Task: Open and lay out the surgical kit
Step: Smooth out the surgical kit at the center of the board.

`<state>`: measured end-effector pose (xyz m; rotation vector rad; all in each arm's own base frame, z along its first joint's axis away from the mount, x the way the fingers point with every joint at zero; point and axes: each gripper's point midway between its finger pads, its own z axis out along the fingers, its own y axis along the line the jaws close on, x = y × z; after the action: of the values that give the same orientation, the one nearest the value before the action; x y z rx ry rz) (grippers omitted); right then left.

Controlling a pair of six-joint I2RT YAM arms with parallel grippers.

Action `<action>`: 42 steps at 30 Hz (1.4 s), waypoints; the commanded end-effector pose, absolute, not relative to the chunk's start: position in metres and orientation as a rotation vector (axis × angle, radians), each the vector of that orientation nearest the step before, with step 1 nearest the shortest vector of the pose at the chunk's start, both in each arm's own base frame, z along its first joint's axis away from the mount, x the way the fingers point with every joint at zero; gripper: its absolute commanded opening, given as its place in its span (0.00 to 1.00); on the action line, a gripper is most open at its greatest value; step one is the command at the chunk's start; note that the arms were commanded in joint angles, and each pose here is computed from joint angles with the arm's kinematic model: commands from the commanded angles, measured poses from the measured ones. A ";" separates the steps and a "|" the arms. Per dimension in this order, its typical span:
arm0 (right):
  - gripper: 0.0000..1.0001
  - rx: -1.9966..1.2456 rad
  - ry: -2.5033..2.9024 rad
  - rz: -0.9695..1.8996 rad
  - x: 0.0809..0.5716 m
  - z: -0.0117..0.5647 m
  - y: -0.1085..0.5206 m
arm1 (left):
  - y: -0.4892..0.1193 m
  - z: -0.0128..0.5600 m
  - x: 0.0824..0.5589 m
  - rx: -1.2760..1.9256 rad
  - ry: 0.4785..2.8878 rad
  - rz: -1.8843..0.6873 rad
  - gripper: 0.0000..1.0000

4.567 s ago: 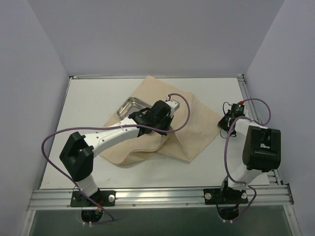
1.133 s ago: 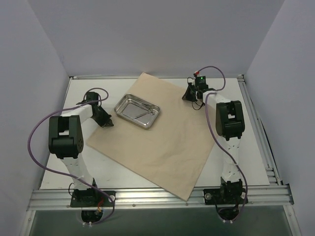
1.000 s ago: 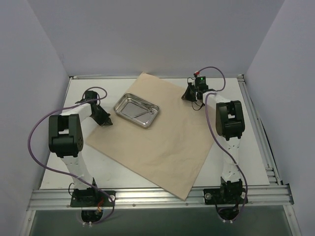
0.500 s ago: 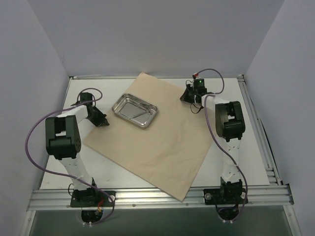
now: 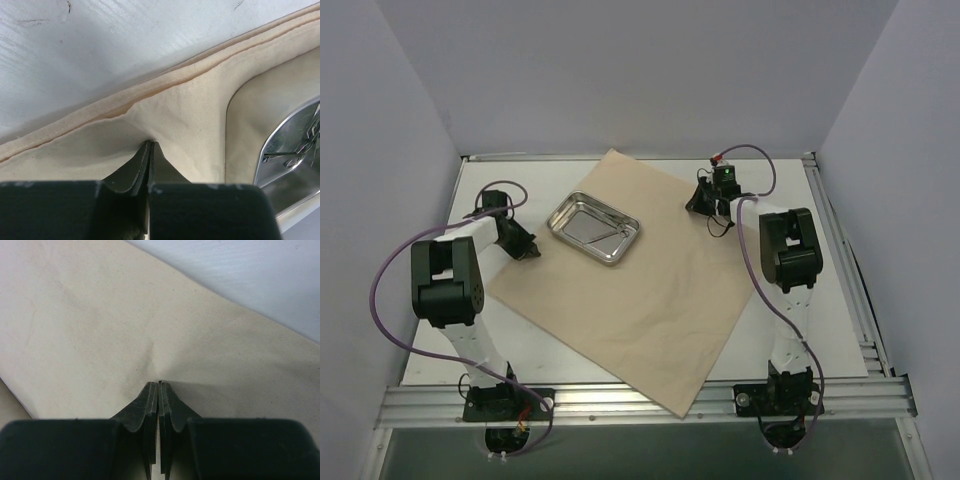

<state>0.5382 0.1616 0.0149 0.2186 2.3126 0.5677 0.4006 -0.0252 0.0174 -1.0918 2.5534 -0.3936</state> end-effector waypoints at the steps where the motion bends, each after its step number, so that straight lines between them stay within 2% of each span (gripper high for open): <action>1: 0.00 0.199 2.558 0.455 0.499 -0.038 0.154 | -0.009 0.001 0.373 -1.118 2.622 -0.244 0.02; 6: 0.00 0.181 2.421 0.450 0.522 0.019 0.147 | -0.004 0.044 0.381 -1.004 2.531 -0.236 0.02; 9: 0.00 0.187 2.393 0.432 0.519 0.052 0.134 | -0.007 0.081 0.382 -0.913 2.472 -0.249 0.03; 13: 0.00 0.193 2.403 0.407 0.497 0.069 0.115 | -0.024 0.121 0.375 -0.794 2.407 -0.299 0.13; 16: 0.00 0.180 2.457 0.404 0.467 0.065 0.111 | -0.064 0.142 0.366 -0.648 2.390 -0.379 0.13; 17: 0.00 0.167 2.465 0.429 0.459 0.065 0.114 | -0.095 0.150 0.360 -0.549 2.396 -0.455 0.13; 21: 0.00 0.124 2.489 0.593 0.421 0.067 0.131 | -0.196 0.164 0.346 -0.234 2.351 -0.807 0.02; 25: 0.00 0.082 2.510 0.816 0.390 0.070 0.155 | -0.261 0.165 0.338 -0.004 2.353 -0.886 0.02; 31: 0.00 0.027 2.535 0.959 0.361 0.065 0.171 | -0.308 0.137 0.342 0.113 2.425 -0.900 0.02; 35: 0.00 0.033 2.542 0.994 0.356 0.057 0.176 | -0.334 0.110 0.354 0.154 2.490 -0.797 0.02; 38: 0.00 0.054 2.576 0.963 0.347 0.047 0.172 | -0.340 0.076 0.352 0.201 2.564 -0.630 0.02; 42: 0.00 0.082 2.631 0.893 0.335 0.033 0.162 | -0.350 0.045 0.355 0.251 2.596 -0.547 0.02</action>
<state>0.3425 0.1646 0.0243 0.0897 2.6336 0.9195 0.3512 -0.3523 0.0647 0.2024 2.5814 -0.6748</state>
